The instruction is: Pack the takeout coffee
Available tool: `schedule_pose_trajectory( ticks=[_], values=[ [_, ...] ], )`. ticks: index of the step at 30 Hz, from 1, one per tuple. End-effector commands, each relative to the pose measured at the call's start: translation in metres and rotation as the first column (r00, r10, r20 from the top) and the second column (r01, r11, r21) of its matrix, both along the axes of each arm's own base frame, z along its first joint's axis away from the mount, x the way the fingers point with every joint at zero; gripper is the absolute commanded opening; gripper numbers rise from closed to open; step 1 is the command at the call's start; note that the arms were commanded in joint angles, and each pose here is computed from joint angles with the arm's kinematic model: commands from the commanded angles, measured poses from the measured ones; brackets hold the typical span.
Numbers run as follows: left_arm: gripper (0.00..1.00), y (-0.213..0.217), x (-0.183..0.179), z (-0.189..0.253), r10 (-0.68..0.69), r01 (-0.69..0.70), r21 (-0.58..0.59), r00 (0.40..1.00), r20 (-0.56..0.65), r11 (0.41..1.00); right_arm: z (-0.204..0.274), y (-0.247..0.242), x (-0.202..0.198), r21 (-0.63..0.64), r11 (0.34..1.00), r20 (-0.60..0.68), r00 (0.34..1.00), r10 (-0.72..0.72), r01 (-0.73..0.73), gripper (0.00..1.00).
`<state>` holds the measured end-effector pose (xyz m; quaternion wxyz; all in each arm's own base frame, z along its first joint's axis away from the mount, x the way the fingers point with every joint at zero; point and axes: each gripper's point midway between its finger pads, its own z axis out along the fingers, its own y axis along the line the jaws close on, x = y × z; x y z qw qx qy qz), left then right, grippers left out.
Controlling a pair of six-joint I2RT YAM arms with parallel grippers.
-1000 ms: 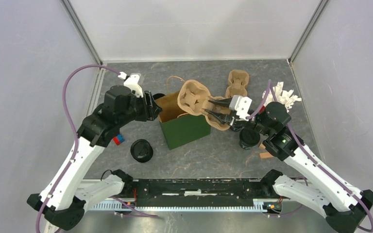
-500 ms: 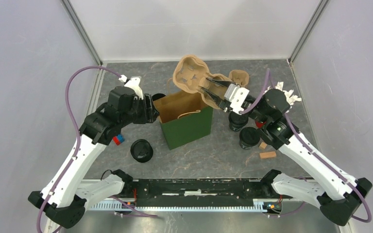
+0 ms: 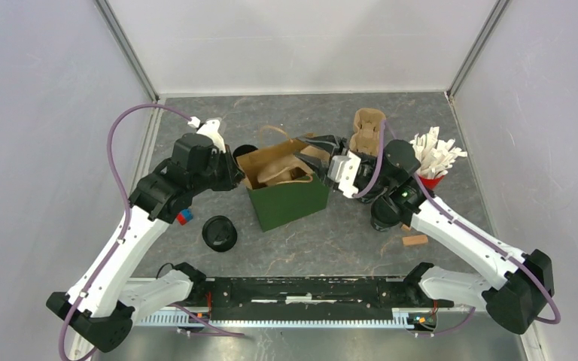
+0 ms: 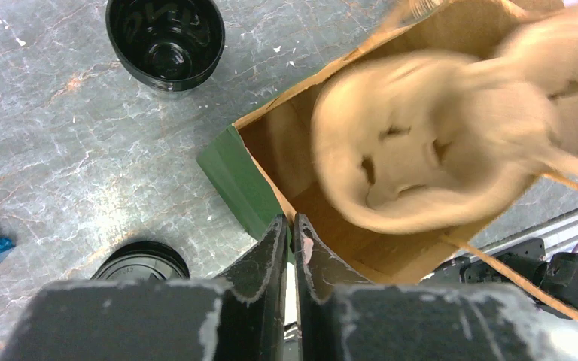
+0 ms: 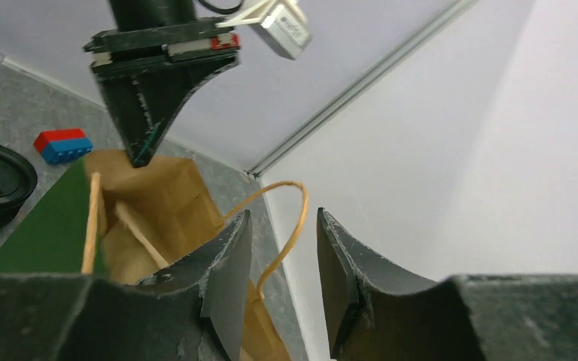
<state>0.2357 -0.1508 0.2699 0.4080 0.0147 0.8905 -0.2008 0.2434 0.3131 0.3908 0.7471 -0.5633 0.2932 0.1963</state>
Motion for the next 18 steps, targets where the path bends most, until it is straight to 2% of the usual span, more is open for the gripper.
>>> schedule_pose_trajectory(
  ticks=[1,3,7,12,18],
  values=[
    [0.09,-0.015,0.002,0.008,-0.04,0.041,-0.07,0.999,0.024,0.997,-0.007,0.007,-0.01,0.004,0.998,0.139,0.988,0.064,-0.065,0.43],
    [0.05,-0.018,0.0,0.006,-0.062,0.063,-0.072,0.998,0.016,0.995,-0.014,0.01,-0.007,-0.005,0.998,0.132,0.989,0.064,-0.064,0.42],
    [0.04,-0.019,0.0,0.004,-0.069,0.07,-0.071,0.998,0.009,0.995,-0.016,0.012,0.002,-0.014,0.999,0.046,0.998,0.042,-0.041,0.42],
    [0.04,-0.024,0.002,0.008,-0.12,0.122,-0.056,0.992,0.038,0.991,-0.009,-0.002,0.013,0.014,0.998,-0.098,0.993,-0.064,0.066,0.44],
    [0.06,-0.027,0.002,0.008,-0.14,0.142,-0.058,0.99,0.034,0.988,-0.013,-0.025,0.012,0.032,0.986,-0.211,0.965,-0.156,0.166,0.48]
  ],
)
